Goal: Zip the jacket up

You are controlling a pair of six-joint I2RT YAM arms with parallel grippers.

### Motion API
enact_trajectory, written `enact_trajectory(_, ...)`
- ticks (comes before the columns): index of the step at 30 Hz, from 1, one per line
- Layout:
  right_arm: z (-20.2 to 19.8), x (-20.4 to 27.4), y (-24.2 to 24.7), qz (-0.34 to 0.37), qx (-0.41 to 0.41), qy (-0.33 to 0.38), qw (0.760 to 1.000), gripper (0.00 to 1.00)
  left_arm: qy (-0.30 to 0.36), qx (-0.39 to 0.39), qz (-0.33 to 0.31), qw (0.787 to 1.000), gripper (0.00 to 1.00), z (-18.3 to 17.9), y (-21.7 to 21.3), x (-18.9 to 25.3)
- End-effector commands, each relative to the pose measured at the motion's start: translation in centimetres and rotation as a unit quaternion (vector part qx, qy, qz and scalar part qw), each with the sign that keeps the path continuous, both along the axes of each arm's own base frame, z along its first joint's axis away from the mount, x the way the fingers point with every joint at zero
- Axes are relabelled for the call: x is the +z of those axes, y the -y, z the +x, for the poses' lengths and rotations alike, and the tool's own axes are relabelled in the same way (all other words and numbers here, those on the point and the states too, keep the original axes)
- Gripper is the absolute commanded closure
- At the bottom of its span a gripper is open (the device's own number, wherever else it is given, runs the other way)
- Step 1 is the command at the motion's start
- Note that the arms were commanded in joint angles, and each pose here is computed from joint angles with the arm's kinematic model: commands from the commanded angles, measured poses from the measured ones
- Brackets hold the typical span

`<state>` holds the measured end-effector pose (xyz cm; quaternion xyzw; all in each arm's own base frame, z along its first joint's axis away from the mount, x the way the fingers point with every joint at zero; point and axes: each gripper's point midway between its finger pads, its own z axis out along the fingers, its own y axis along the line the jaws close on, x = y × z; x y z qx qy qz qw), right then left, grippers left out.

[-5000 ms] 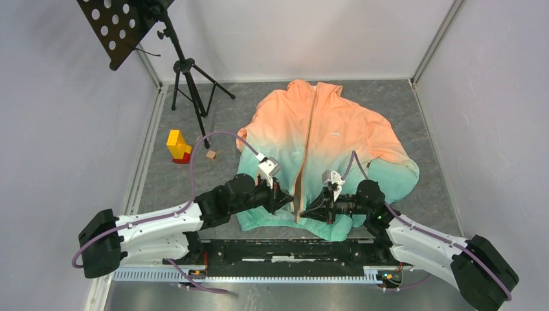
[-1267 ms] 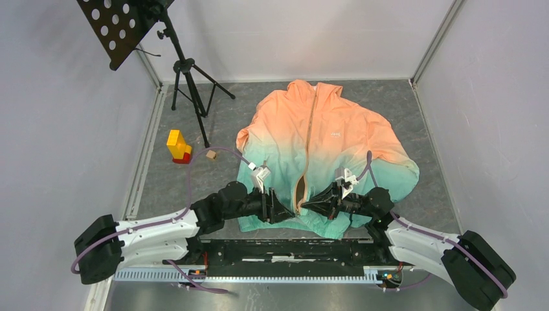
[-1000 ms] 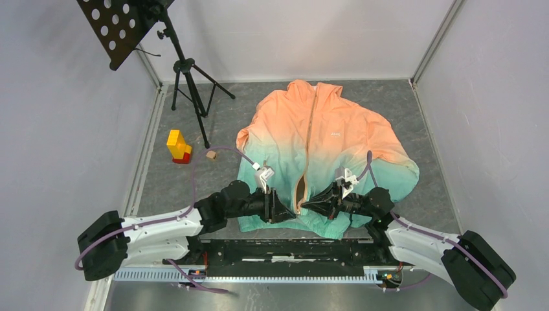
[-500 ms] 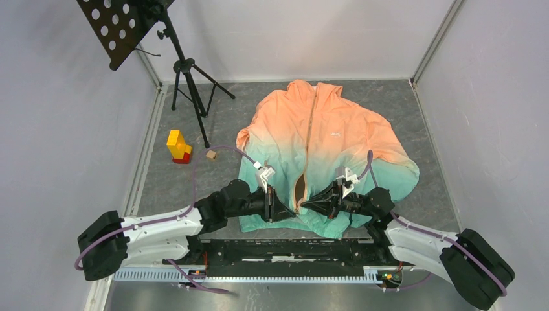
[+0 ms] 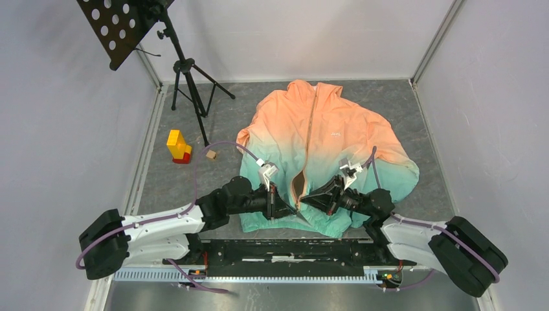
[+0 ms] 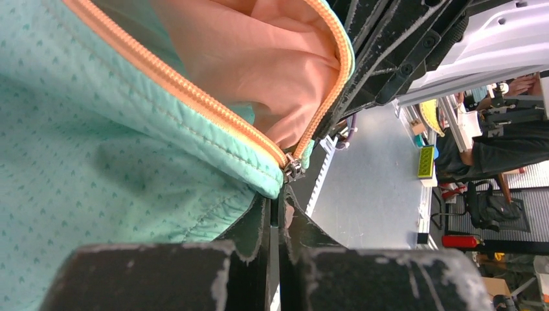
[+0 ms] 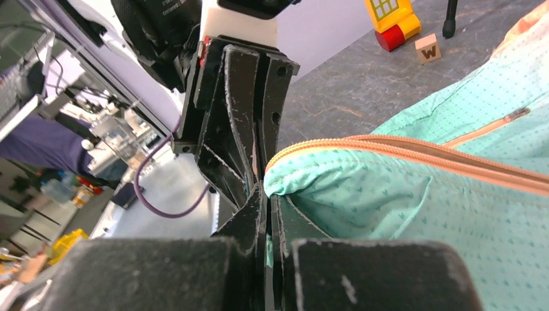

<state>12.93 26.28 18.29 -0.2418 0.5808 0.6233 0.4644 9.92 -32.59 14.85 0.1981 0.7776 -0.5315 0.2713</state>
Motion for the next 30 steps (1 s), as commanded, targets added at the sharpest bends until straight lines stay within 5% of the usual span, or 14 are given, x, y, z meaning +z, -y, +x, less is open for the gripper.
enact_trajectory(1, -0.1, 0.0, 1.6, 0.049, -0.039, -0.042, 0.997, 1.0, 0.0, -0.05, 0.031, 0.998, 0.98, -1.6, -0.5, -1.8)
enact_trajectory(11, 0.2, -6.8, 1.0, -0.081, -0.035, -0.109, 0.99, 0.96, -0.026, -0.044, 0.038, 0.998, 0.98, -2.1, -1.5, -2.4)
enact_trajectory(17, 2.0, -11.9, 2.0, -0.255, -0.061, -0.113, 0.958, 0.63, -0.095, -0.048, 0.076, 0.991, 0.98, -1.9, -2.5, -3.7)
enact_trajectory(20, 2.0, -12.9, 3.0, -0.314, -0.059, -0.116, 0.94, 0.19, -0.131, -0.053, 0.092, 0.986, 0.98, -2.1, -3.0, -4.5)
enact_trajectory(22, 1.8, -12.6, 3.2, -0.333, -0.049, -0.107, 0.935, 0.04, -0.152, -0.064, 0.099, 0.981, 0.98, -2.5, -3.3, -4.8)
enact_trajectory(30, 2.8, -5.8, 2.3, -0.339, -0.073, 0.06, 0.936, 0.02, -0.202, -0.088, 0.11, 0.969, 0.98, -2.9, -4.2, -5.2)
